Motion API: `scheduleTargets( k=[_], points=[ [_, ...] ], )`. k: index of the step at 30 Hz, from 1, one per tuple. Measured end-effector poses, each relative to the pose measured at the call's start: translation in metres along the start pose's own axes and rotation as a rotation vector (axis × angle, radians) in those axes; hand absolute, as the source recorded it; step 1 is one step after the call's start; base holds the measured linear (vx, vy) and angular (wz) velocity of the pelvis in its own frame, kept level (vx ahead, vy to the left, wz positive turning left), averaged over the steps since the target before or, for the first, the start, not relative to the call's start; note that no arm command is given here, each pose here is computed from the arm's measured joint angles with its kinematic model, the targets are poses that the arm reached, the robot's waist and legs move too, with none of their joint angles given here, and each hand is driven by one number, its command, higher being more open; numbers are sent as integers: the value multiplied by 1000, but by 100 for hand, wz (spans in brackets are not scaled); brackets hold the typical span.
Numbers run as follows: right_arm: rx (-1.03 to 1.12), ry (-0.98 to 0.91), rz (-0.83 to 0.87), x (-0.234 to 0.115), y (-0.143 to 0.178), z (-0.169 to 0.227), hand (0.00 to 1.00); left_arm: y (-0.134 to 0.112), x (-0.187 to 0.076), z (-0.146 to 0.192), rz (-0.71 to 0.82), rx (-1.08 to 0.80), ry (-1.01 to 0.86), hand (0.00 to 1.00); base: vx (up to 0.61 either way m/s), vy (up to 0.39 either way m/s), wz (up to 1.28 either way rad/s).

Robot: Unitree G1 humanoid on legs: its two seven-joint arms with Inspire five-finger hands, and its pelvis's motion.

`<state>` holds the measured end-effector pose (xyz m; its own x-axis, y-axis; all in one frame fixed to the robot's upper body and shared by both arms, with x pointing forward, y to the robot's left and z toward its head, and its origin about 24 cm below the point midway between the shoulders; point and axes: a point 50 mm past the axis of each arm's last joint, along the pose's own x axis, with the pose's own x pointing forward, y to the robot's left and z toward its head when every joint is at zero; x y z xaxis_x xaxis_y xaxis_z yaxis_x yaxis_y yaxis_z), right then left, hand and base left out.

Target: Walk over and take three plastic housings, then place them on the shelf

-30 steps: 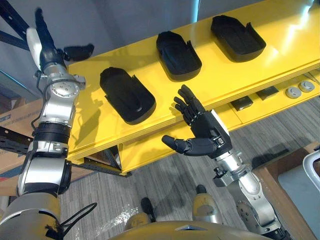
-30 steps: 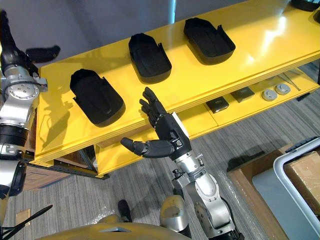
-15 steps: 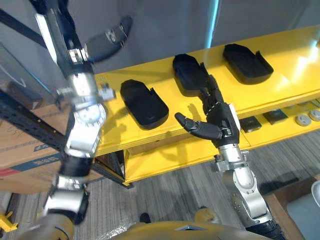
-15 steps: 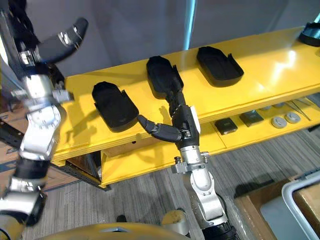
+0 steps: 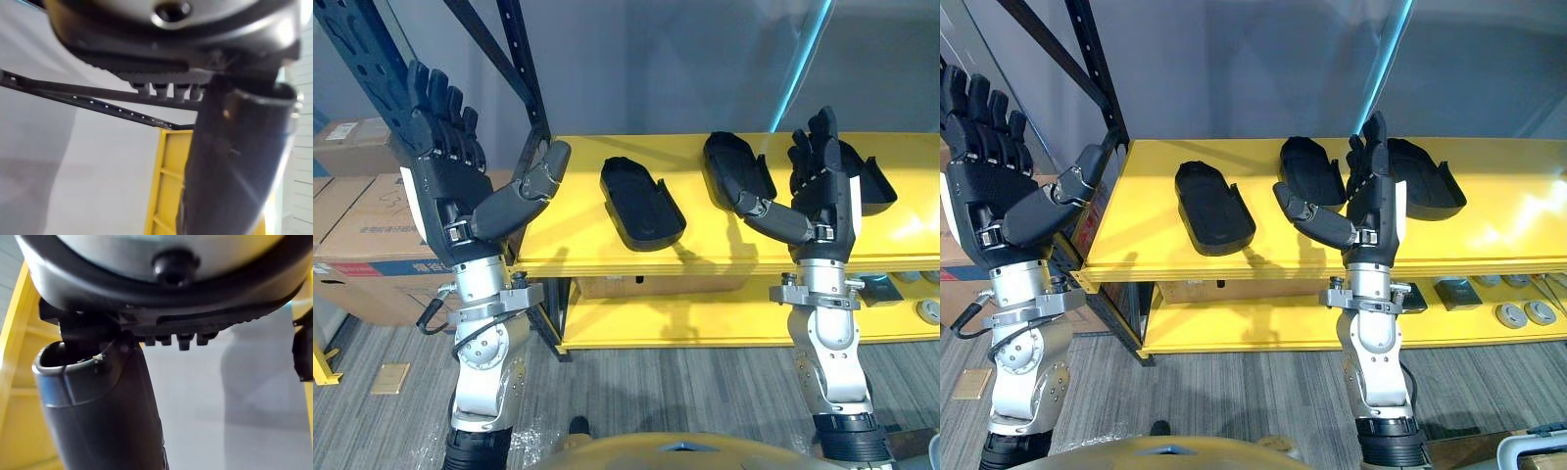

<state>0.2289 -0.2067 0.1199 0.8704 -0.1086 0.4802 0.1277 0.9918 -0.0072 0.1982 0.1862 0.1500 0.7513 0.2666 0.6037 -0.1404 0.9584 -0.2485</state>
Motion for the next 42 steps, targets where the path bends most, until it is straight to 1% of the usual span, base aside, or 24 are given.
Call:
scheduleTargets(
  k=[3,5,9,13,16,17,20,23,26,32,36,39,42],
  points=[
    [-37,10,6,-5,-7,-1,100,16,-4,3,68,10,-10,100,0,0,0],
    [-83,23,34,-10,-7,-2,100,21,-3,9,88,10,-44,100,0,0,0],
    [-229,65,203,-22,4,-6,100,22,-5,24,93,-9,-106,100,0,0,0],
    [-332,65,315,-23,10,-7,100,25,-5,29,92,1,-134,100,29,-7,3],
    [-386,67,403,-22,8,-5,100,27,-4,30,92,4,-142,100,50,-9,8],
    [-444,57,456,-21,9,-3,100,27,-4,30,78,-15,-139,100,44,-7,12],
    [-518,38,551,-16,11,-1,100,27,-5,29,23,-50,-125,100,28,-13,15],
    [-596,-5,636,-7,17,2,100,32,-12,28,-24,0,-80,100,-5,-17,8],
    [-627,-44,700,2,21,4,100,37,-15,29,-33,36,-57,100,-22,-18,8],
    [-732,-20,831,5,26,-8,100,44,-17,31,-18,71,-45,100,-13,-15,10],
    [-760,10,852,12,27,-17,100,47,-17,31,2,84,-44,100,-2,-8,11],
    [-830,27,882,16,23,-22,100,50,-18,27,36,115,-15,100,4,-5,3],
    [-860,76,886,21,18,-29,100,60,-25,13,71,184,81,100,0,0,0]
  ],
)
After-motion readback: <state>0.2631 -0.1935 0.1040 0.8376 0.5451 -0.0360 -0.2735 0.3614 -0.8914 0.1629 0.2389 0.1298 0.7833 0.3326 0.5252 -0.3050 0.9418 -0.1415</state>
